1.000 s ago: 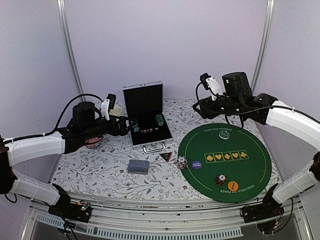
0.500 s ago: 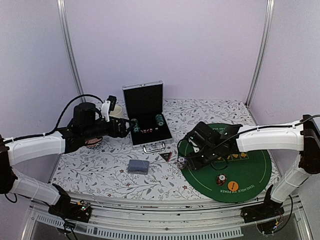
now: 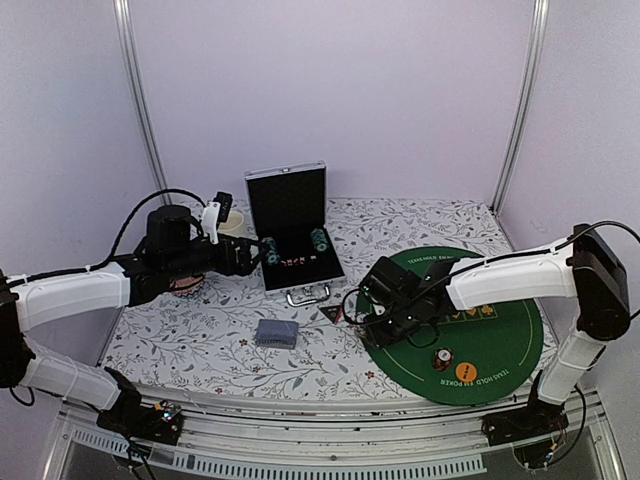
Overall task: Distribute texas hold em gaming equipment
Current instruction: Pick up the poker chip from the small blind area.
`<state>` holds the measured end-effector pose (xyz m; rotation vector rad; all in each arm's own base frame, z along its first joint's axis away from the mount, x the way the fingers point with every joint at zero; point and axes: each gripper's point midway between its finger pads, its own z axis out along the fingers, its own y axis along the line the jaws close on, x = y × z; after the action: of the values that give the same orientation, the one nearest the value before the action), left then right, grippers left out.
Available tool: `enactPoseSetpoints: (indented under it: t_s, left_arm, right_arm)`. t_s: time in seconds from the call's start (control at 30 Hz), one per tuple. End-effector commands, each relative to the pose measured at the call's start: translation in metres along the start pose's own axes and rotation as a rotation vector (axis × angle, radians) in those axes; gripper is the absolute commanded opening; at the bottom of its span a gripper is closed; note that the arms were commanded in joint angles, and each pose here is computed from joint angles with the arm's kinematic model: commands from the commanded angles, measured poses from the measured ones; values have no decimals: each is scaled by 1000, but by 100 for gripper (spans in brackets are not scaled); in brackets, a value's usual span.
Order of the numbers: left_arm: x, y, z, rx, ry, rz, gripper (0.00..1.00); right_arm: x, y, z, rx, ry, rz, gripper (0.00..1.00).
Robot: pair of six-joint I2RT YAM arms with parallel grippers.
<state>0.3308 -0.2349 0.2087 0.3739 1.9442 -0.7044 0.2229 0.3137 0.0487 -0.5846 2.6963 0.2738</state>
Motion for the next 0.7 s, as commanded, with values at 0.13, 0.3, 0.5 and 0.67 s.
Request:
enactPoseSetpoints:
  t_s: [0.13, 0.3, 0.5, 0.67]
  left_arm:
    - [-6, 5, -2, -17, -10, 7, 98]
    - [-7, 5, -2, -15, -12, 6, 98]
    - [-6, 6, -1, -15, -8, 4, 98]
    - [-6, 5, -2, -14, -8, 3, 98]
  right_arm:
    - [-14, 1, 8, 35, -35, 3, 29]
    - [-16, -2, 12, 66, -35, -2, 26]
    - [-17, -7, 15, 101, -32, -11, 21]
    - [-16, -11, 15, 119, -28, -7, 9]
